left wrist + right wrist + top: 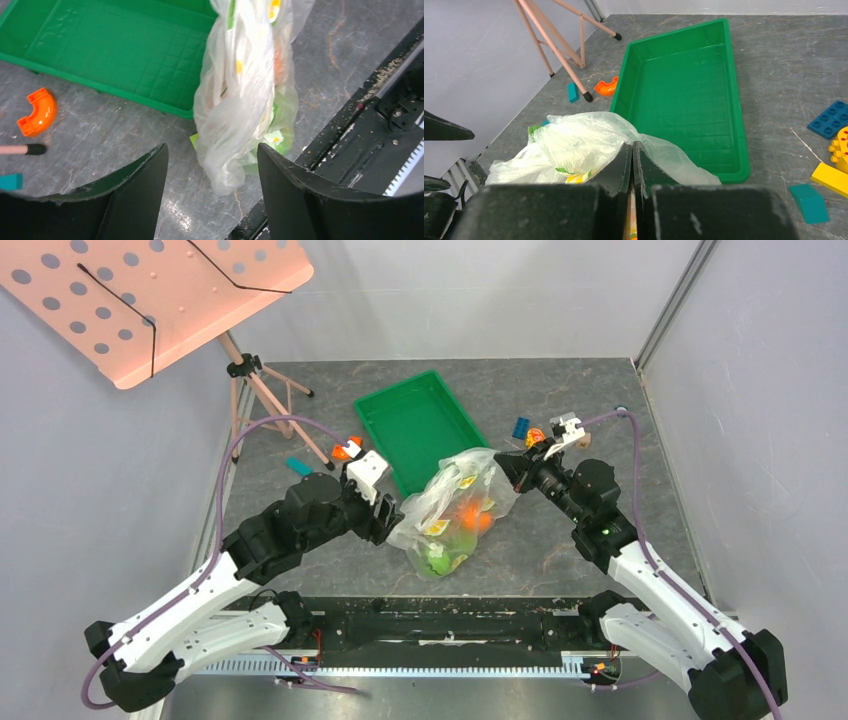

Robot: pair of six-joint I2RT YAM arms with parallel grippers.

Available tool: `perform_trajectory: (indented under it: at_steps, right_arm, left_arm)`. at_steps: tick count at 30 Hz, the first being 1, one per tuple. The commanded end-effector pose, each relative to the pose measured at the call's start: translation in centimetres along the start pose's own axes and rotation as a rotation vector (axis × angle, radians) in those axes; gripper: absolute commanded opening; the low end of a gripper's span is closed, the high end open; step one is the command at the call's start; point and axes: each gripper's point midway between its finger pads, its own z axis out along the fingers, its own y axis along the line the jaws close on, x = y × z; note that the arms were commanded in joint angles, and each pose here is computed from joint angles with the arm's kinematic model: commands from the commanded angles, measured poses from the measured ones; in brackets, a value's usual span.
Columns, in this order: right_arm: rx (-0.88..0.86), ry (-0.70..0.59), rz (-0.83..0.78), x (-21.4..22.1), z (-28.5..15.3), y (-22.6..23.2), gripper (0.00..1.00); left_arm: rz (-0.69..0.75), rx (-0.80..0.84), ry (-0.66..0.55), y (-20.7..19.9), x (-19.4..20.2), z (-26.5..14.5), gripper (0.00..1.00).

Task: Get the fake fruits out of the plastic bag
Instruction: Untie the plastic bag at the center of the board.

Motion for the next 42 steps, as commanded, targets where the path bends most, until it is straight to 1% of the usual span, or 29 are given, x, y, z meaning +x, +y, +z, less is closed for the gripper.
perform_trajectory:
  at_steps: [1,6,13,15,16,18,19,20,21,23,24,26,27,28,30,32,33,35,36,42]
  right_arm:
    - [-0.077,-0.069,-0.033,-3.0,0.1,1.9,0.00]
    - [-0.105,-0.058,-0.036,-2.9,0.1,2.4,0.00]
    - [-0.130,-0.045,-0.034,-2.7,0.1,2.9,0.00]
    - [-0.139,-0.041,-0.032,-2.7,0.2,3.0,0.00]
    - [-0.143,-0.040,-0.033,-2.7,0.2,3.1,0.00]
    - [-0.146,-0.038,-0.033,-2.7,0.1,3.2,0.00]
    - [-0.143,-0.040,-0.034,-2.8,0.1,3.1,0.00]
    - [-0.145,-0.041,-0.035,-2.9,0.1,3.2,0.00]
    - [-0.146,-0.040,-0.036,-2.9,0.1,3.2,0.00]
    - [-0.146,-0.042,-0.041,-3.0,0.0,3.3,0.00]
    - [-0.149,-0.042,-0.047,-3.1,0.0,3.3,0.00]
    - [-0.153,-0.038,-0.077,-3.1,-0.1,3.4,0.00]
    - [-0.155,-0.039,-0.099,-3.2,-0.2,3.4,0.02]
    - [-0.167,-0.040,-0.135,-3.4,-0.4,3.5,0.11]
    - [-0.191,-0.044,-0.211,-3.9,-0.7,3.9,0.49]
    - [-0.221,-0.034,-0.285,-4.5,-0.8,4.5,0.73]
    - [-0.249,-0.026,-0.327,-4.8,-0.8,5.0,0.79]
    - [-0.303,0.005,-0.386,-5.3,-0.7,5.8,0.85]
    - [-0.344,0.024,-0.420,-5.2,-0.7,6.4,0.86]
    - [-0.588,0.165,-0.502,-3.1,-0.2,8.8,0.87]
  left_arm:
    - [0.047,0.118,-0.067,-2.1,-2.5,0.5,0.73]
    - [0.054,0.181,-0.070,-3.3,-3.1,1.7,0.74]
    - [0.073,0.150,-0.054,-3.0,-3.6,3.9,0.75]
    - [0.072,0.140,-0.045,-2.9,-3.6,4.5,0.75]
    - [0.071,0.136,-0.040,-2.9,-3.5,4.8,0.73]
    - [0.071,0.132,-0.026,-2.9,-3.4,5.3,0.59]
    - [0.069,0.130,-0.017,-2.9,-3.4,5.5,0.50]
    - [0.069,0.127,-0.004,-2.9,-3.2,5.7,0.38]
    - [0.070,0.130,0.006,-2.9,-3.0,5.9,0.23]
    - [0.069,0.135,0.014,-3.0,-2.8,6.0,0.08]
    - [0.066,0.135,0.016,-3.1,-2.7,6.0,0.03]
    - [0.065,0.135,0.014,-3.1,-2.7,5.9,0.02]
    - [0.065,0.135,0.013,-3.0,-2.7,5.9,0.02]
    - [0.066,0.138,0.007,-3.1,-2.8,5.7,0.02]
    - [0.071,0.151,-0.005,-3.3,-3.1,5.4,0.02]
    - [0.075,0.169,-0.020,-3.5,-3.4,5.1,0.02]
    - [0.075,0.179,-0.027,-3.7,-3.5,4.9,0.02]
    - [0.076,0.211,-0.024,-4.3,-3.6,4.8,0.02]
    - [0.103,0.231,-0.026,-4.5,-3.6,4.8,0.02]
    - [0.113,0.302,-0.016,-5.7,-3.4,4.9,0.02]
